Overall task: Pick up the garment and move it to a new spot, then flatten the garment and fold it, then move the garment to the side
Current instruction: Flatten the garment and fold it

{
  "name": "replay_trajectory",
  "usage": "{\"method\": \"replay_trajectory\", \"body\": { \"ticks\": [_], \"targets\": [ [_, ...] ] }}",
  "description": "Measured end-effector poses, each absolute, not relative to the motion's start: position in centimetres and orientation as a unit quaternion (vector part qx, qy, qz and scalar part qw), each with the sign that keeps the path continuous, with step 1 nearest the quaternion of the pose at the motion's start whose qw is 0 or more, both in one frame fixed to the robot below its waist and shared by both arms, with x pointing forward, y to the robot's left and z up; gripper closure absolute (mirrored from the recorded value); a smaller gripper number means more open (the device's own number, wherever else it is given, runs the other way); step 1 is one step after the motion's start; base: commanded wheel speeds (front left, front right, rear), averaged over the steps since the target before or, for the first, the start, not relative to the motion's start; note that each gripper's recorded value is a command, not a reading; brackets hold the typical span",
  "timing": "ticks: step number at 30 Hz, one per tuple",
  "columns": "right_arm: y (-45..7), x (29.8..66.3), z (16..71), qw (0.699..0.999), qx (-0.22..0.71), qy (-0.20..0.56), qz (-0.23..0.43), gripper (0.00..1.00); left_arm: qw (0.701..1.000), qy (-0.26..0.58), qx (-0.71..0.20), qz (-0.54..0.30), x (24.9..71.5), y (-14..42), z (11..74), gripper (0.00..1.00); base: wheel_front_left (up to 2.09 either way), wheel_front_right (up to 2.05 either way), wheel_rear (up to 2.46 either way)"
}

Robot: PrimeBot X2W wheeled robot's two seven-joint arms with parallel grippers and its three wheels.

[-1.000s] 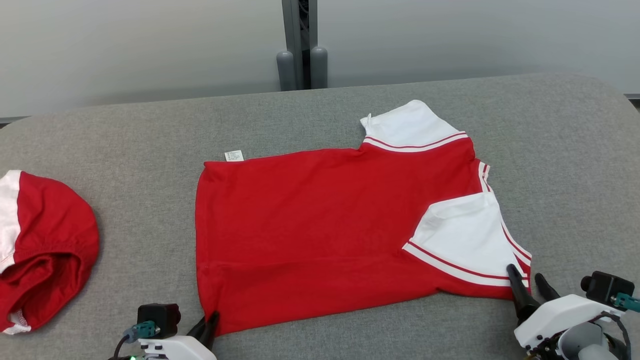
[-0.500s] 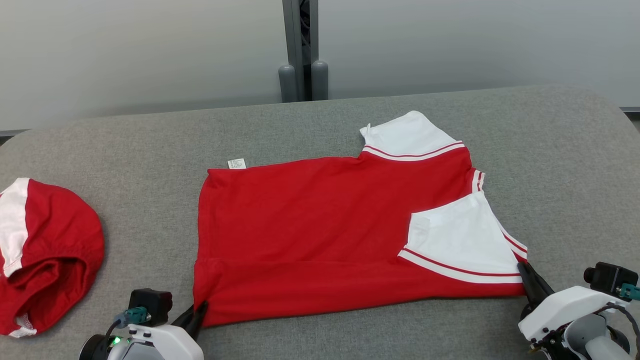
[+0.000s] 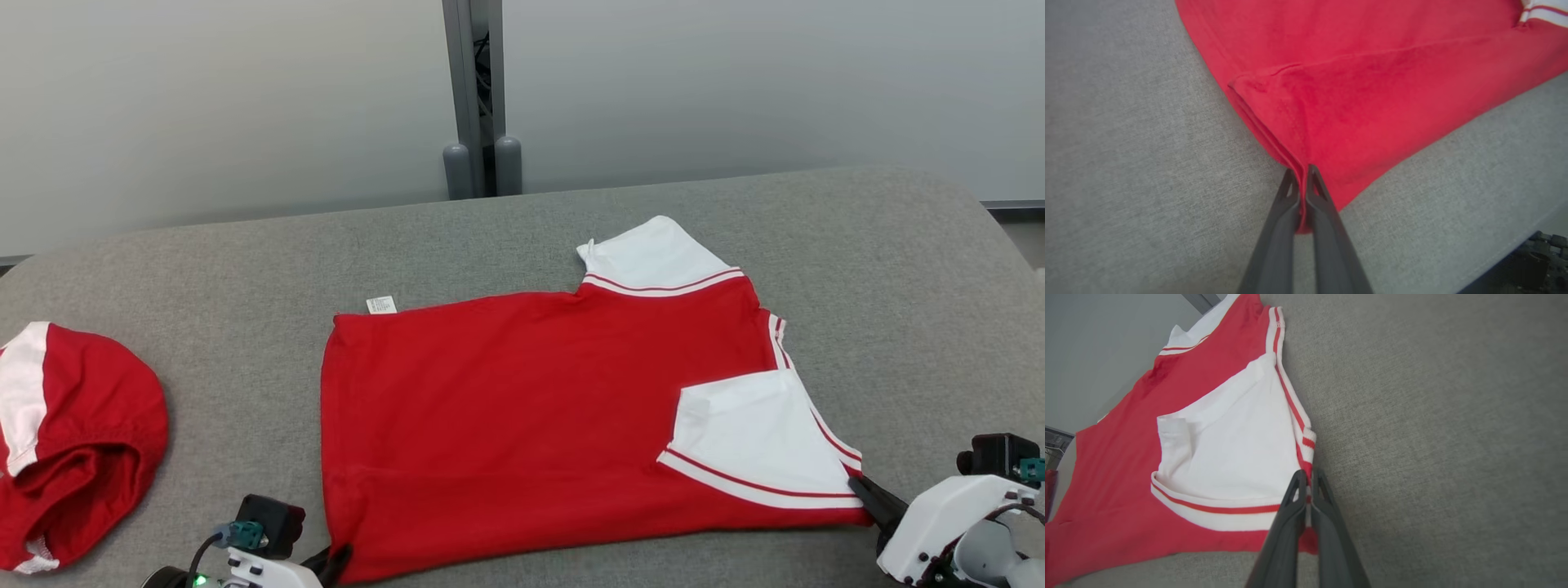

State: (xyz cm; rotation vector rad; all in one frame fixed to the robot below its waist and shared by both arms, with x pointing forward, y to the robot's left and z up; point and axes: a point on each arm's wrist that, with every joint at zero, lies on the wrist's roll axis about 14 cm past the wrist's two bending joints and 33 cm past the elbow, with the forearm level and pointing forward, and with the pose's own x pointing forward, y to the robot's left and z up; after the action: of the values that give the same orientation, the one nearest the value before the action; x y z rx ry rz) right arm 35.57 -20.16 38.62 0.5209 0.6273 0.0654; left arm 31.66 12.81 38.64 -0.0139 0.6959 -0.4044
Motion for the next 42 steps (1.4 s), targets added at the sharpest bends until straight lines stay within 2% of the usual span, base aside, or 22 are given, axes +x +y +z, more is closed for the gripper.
{"method": "replay_trajectory", "body": {
  "ticks": [10, 15, 25, 26, 27, 28, 35, 39, 42],
  "targets": [
    [-20.7, 30.9, 37.4, 0.875, 0.245, 0.414, 0.058, 1.0, 0.906, 0.364, 0.013, -0.218, 29.8, 13.4, 39.6, 1.0, 0.0, 0.0, 0.0],
    [-21.1, 29.7, 37.7, 0.865, 0.255, 0.429, 0.056, 1.0, 0.897, 0.378, 0.02, -0.227, 28.8, 13.4, 39.8, 1.0, 0.0, 0.0, 0.0],
    [-20.0, 26.2, 37.9, 0.848, 0.272, 0.452, 0.042, 1.0, 0.863, 0.442, 0.024, -0.244, 25.2, 13.4, 39.0, 1.0, 0.0, 0.0, 0.0],
    [-19.9, 26.1, 38.0, 0.848, 0.274, 0.451, 0.039, 0.24, 0.862, 0.443, 0.025, -0.245, 25.1, 13.4, 39.0, 0.62, 0.0, 0.0, 0.0],
    [-20.0, 26.2, 38.3, 0.851, 0.274, 0.447, 0.034, 0.0, 0.863, 0.441, 0.025, -0.245, 25.2, 13.3, 39.2, 0.29, 0.0, 0.0, 0.0],
    [-20.0, 26.1, 38.5, 0.851, 0.274, 0.447, 0.032, 0.0, 0.864, 0.44, 0.025, -0.245, 25.3, 13.3, 39.3, 0.0, 0.0, 0.0, 0.0],
    [-21.9, 26.9, 40.4, 0.873, 0.252, 0.418, -0.002, 0.0, 0.877, 0.426, 0.041, -0.218, 26.5, 14.7, 40.0, 0.0, 0.0, 0.0, 0.0],
    [-22.5, 29.5, 43.1, 0.9, 0.246, 0.359, -0.005, 0.0, 0.904, 0.38, 0.035, -0.195, 28.8, 15.3, 41.8, 0.0, 0.0, 0.0, 0.0],
    [-22.6, 31.8, 45.8, 0.928, 0.233, 0.292, 0.001, 0.0, 0.936, 0.307, 0.024, -0.168, 31.9, 15.8, 44.5, 0.0, 0.0, 0.0, 0.0]
  ]
}}
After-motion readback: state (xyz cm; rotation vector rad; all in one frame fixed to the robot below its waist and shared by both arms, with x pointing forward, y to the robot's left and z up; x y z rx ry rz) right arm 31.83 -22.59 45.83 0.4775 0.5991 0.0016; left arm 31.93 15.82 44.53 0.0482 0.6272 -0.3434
